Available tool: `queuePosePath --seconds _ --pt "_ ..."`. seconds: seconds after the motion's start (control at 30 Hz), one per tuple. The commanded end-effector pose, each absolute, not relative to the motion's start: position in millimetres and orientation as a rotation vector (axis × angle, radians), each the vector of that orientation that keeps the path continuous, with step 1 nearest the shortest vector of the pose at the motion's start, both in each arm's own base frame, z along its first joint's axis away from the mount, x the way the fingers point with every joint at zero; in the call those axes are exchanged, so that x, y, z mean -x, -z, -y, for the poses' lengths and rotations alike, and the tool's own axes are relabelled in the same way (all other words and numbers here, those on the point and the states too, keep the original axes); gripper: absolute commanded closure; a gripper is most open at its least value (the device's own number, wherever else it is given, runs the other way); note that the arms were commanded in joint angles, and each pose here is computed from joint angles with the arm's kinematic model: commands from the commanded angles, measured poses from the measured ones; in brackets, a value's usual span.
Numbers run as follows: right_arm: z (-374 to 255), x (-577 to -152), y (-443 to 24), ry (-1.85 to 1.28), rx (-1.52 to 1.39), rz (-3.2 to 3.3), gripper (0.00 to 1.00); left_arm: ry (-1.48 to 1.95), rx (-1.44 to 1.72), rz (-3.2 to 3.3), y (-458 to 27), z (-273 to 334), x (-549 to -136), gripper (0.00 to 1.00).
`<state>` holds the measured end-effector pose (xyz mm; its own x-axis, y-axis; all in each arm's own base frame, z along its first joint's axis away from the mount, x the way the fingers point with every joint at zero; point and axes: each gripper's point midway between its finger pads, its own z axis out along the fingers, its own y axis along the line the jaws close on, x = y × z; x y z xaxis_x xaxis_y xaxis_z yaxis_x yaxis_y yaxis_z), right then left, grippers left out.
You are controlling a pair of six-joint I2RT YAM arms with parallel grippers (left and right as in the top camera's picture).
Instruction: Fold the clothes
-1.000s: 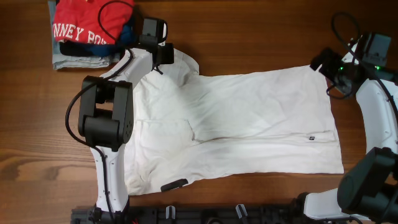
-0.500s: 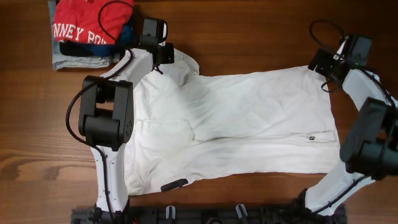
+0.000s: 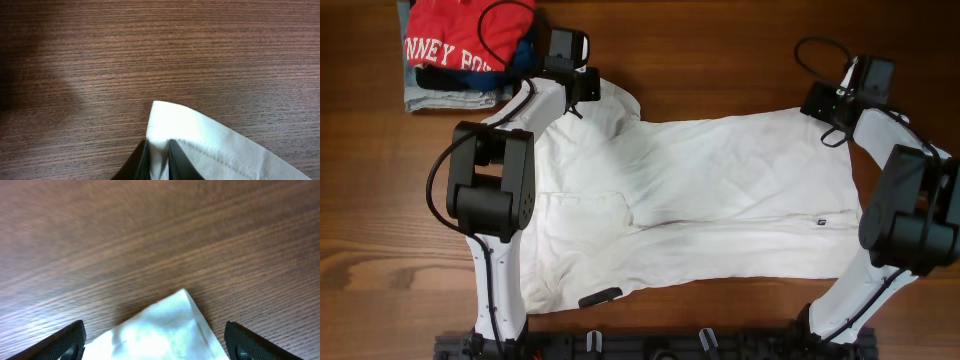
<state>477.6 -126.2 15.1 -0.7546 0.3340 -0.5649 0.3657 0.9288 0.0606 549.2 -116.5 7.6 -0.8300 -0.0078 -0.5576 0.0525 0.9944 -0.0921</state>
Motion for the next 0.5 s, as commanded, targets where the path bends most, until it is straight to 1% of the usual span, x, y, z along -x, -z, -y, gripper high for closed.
queuePosePath --seconds 0.0,0.07,0.13,0.2,0.23,0.4,0.43,0.47 --pt "135 -472 0 0.146 -0.521 -2.516 0.1 0.127 -0.033 -2.552 0 115 -552 0.86" --pt "136 -474 -1 0.146 -0.519 -2.506 0.11 0.127 -0.033 -2.551 0 115 -552 0.91" --pt "136 -477 -3 0.144 -0.517 -2.493 0.13 0.127 -0.033 -2.551 0 115 -552 0.93" --pt "135 -478 -3 0.131 -0.514 -2.489 0.2 0.128 -0.033 -2.55 0 116 -552 0.93" --pt "135 -478 -1 0.131 -0.515 -2.492 0.27 0.128 -0.033 -2.546 -1 116 -553 0.93" --pt "134 -474 12 0.131 -0.519 -2.525 0.3 0.13 -0.033 -2.537 -2 116 -555 0.94" --pt "133 -472 13 0.13 -0.521 -2.532 0.41 0.131 -0.033 -2.537 -2 116 -555 0.96" --pt "133 -471 13 0.128 -0.527 -2.535 0.56 0.131 -0.033 -2.537 -2 116 -555 0.96"
